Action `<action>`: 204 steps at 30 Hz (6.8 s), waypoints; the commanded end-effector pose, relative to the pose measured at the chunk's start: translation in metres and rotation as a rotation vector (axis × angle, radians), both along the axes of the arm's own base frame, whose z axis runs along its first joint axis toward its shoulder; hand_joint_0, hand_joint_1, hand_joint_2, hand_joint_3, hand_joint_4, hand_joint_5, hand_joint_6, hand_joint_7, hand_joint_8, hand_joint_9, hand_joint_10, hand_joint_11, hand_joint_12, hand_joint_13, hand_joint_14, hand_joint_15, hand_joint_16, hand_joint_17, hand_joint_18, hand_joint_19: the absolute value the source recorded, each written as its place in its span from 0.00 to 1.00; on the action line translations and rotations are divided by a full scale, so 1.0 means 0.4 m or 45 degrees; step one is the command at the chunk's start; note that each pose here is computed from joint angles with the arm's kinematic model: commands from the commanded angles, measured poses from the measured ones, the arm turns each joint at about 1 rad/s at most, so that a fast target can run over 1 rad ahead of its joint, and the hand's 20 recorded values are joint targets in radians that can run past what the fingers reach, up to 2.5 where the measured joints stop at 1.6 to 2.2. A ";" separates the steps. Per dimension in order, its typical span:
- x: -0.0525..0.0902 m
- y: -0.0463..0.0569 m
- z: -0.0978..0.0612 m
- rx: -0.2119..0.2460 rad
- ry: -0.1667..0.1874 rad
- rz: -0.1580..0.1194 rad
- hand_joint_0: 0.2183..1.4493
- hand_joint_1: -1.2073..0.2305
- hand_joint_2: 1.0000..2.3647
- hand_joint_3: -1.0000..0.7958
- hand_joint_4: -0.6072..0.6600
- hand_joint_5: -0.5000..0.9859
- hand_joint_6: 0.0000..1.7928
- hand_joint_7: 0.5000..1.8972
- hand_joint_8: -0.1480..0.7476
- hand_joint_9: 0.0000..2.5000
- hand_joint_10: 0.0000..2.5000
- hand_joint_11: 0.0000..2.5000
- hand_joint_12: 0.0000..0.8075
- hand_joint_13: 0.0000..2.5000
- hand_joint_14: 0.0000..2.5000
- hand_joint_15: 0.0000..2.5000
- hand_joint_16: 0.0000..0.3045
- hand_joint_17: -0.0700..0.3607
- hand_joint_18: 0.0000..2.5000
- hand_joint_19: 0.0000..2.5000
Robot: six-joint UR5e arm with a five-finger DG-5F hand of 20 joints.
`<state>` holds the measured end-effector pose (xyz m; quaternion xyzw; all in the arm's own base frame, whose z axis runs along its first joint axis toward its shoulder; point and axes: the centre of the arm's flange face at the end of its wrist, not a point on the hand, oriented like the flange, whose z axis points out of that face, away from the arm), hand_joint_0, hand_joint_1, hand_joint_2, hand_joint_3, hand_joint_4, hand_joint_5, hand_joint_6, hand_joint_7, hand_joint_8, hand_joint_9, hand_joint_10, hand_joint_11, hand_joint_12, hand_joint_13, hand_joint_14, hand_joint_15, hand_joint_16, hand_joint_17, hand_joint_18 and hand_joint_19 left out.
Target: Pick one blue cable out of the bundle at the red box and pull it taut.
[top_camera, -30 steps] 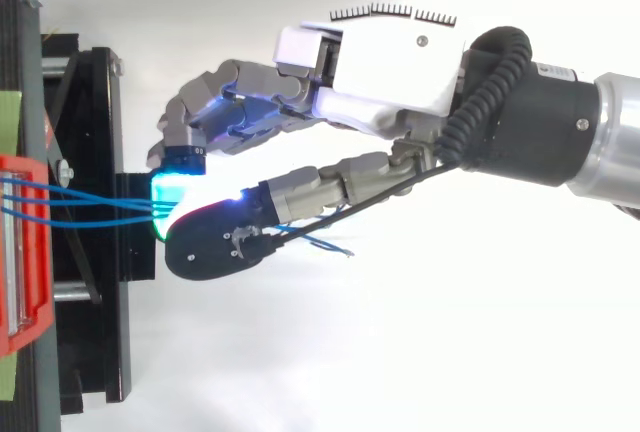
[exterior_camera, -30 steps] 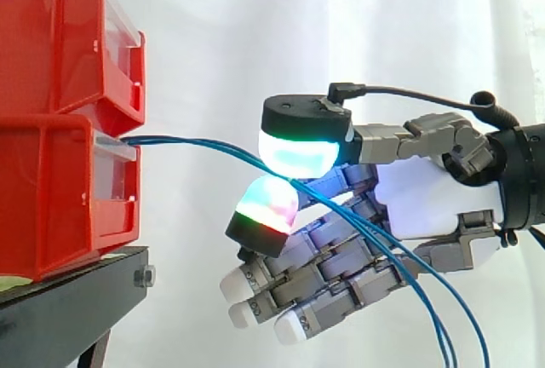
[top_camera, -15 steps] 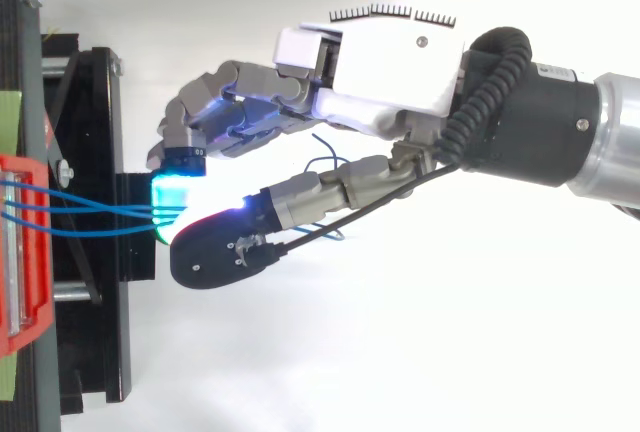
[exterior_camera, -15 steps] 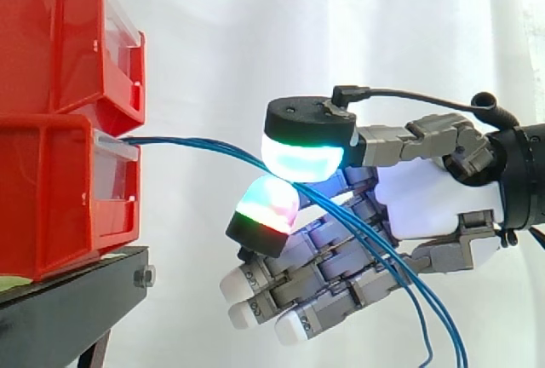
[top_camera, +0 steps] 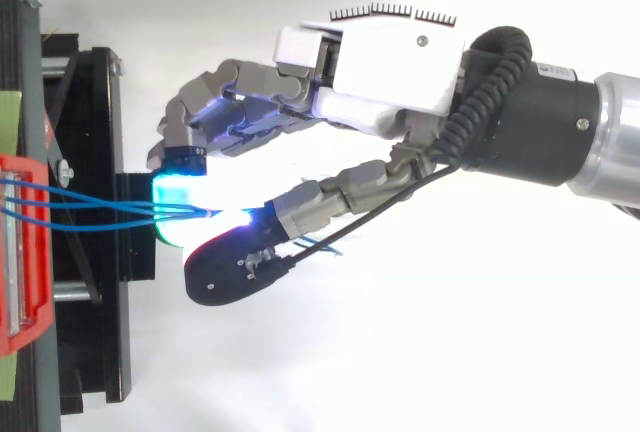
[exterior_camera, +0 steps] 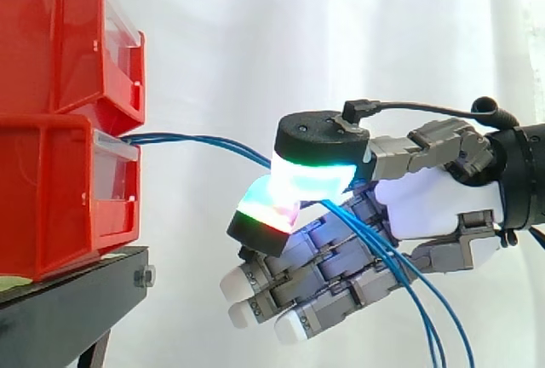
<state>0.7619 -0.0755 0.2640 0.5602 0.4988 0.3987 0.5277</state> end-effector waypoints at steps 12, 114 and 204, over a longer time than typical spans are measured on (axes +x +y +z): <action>0.000 0.000 0.000 0.000 0.000 0.001 0.23 0.29 0.00 0.28 0.59 0.22 0.49 0.35 0.52 0.20 0.00 0.08 0.50 0.10 0.00 0.02 0.20 0.48 0.16 0.07; 0.002 0.002 0.005 0.006 -0.005 -0.002 0.35 0.26 0.01 0.54 0.40 0.23 0.49 0.33 0.48 0.28 0.00 0.10 0.46 0.14 0.00 0.03 0.19 0.47 0.17 0.06; 0.002 0.002 0.008 0.009 -0.004 -0.003 0.25 0.39 0.01 0.39 0.47 0.24 0.48 0.40 0.48 0.26 0.00 0.11 0.46 0.10 0.00 0.04 0.18 0.45 0.10 0.09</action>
